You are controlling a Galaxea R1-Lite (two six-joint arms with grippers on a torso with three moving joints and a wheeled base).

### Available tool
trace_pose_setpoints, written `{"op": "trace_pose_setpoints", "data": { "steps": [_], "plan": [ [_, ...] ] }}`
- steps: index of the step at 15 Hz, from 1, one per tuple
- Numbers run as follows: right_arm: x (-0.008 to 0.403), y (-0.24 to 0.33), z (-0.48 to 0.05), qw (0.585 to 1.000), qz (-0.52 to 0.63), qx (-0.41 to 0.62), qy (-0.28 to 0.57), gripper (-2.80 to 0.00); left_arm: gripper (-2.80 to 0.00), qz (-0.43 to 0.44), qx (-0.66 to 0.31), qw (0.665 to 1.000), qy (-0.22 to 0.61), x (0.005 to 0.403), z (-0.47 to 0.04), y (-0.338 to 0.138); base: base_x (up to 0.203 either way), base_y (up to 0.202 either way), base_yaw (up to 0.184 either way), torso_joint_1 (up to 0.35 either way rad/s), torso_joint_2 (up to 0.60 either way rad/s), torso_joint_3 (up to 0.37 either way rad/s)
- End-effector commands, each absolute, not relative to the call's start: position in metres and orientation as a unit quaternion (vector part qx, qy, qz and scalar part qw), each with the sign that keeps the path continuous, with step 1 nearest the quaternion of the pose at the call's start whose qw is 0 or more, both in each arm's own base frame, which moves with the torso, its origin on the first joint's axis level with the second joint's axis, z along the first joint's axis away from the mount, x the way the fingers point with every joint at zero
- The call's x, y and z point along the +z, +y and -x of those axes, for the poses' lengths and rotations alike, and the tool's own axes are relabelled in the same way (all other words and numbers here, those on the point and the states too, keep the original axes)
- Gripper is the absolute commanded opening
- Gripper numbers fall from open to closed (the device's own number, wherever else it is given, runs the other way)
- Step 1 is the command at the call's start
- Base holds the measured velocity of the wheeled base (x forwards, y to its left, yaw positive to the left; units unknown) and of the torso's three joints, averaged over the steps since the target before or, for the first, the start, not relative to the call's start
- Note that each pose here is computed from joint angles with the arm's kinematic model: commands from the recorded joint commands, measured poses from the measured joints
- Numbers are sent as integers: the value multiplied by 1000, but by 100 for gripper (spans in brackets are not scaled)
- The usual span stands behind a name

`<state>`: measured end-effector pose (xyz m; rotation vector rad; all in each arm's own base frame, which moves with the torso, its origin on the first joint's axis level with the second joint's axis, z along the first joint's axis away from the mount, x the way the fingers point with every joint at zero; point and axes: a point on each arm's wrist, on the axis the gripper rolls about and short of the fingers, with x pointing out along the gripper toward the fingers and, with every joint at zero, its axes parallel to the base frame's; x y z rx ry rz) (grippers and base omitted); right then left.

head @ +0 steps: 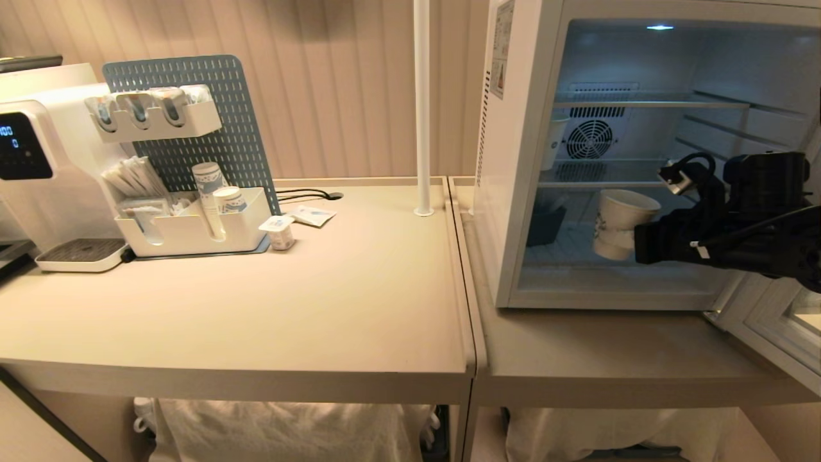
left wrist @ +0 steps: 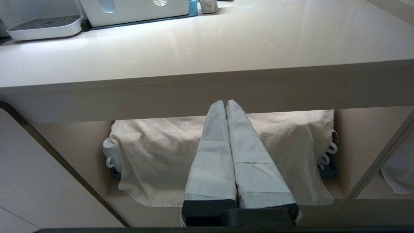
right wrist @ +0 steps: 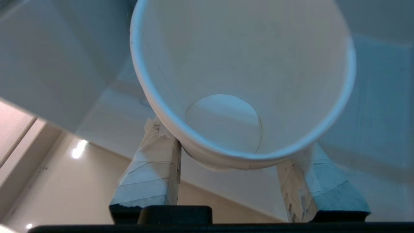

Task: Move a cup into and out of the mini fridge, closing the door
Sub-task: Put the paper cup in the freezer

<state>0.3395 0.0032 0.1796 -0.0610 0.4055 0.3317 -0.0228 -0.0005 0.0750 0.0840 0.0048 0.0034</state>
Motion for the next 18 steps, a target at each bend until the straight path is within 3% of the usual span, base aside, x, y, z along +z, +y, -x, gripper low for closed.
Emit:
{"op": "trace_pose_setpoints", "data": {
  "steps": [1,18],
  "plan": [
    [172,3,-345,964,30,166,207,-280,-280,-42,2,999,2,75,23,0,0,0,0,0,0,0],
    [141,0,-398,967,32,156,199,-280,-280,-42,1,999,2,75,23,0,0,0,0,0,0,0]
  ]
}}
